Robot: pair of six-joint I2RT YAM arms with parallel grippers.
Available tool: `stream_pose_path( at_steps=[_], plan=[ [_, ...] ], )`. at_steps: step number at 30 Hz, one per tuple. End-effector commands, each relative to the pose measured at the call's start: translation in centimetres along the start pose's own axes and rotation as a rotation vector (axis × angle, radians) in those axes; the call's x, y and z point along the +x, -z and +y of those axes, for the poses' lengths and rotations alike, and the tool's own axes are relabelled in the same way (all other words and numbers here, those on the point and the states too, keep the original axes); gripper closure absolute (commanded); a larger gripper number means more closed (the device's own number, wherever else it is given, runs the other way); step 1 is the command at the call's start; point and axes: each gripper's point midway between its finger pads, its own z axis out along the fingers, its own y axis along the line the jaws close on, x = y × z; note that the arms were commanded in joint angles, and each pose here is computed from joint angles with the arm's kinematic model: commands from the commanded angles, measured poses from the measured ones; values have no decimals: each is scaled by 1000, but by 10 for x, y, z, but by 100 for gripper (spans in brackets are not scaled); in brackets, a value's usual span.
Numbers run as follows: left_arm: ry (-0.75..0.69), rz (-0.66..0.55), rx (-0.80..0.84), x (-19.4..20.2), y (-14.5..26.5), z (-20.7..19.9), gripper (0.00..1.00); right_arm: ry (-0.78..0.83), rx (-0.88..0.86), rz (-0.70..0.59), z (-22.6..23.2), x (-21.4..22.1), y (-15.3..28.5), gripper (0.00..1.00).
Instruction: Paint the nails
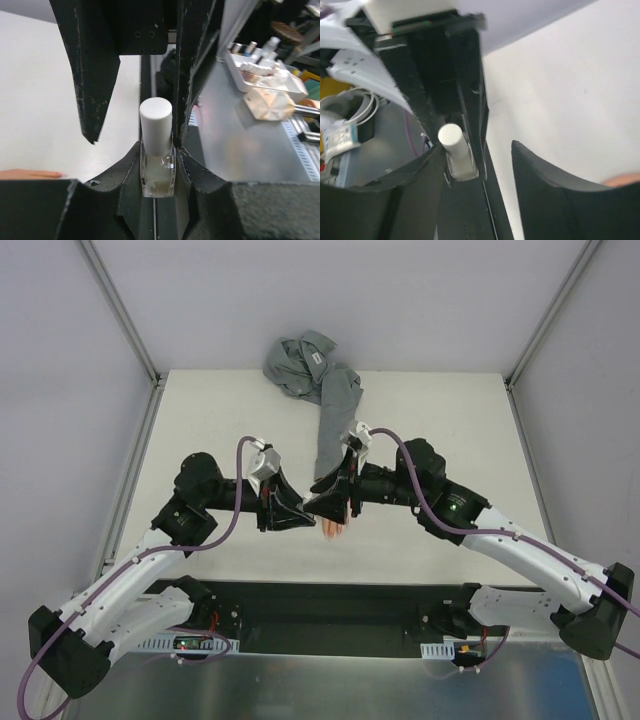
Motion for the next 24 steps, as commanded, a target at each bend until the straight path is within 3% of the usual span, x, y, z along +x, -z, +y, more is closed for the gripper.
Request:
stream_pose_path(
  at_steps=[1, 7, 14, 24],
  plan=[
    [-140, -51, -250, -26, 8, 34, 100, -43, 297, -58, -37, -19, 18, 38],
    [-131, -71, -402, -27, 16, 60, 100, -71, 501, -140, -42, -43, 24, 28],
    [-130, -83, -474, -28, 22, 70, 100, -131, 796, -199, -62, -61, 25, 27],
    [-119, -115, -577, -31, 32, 83, 100, -183, 805, -200, -63, -56, -23, 36]
  ],
)
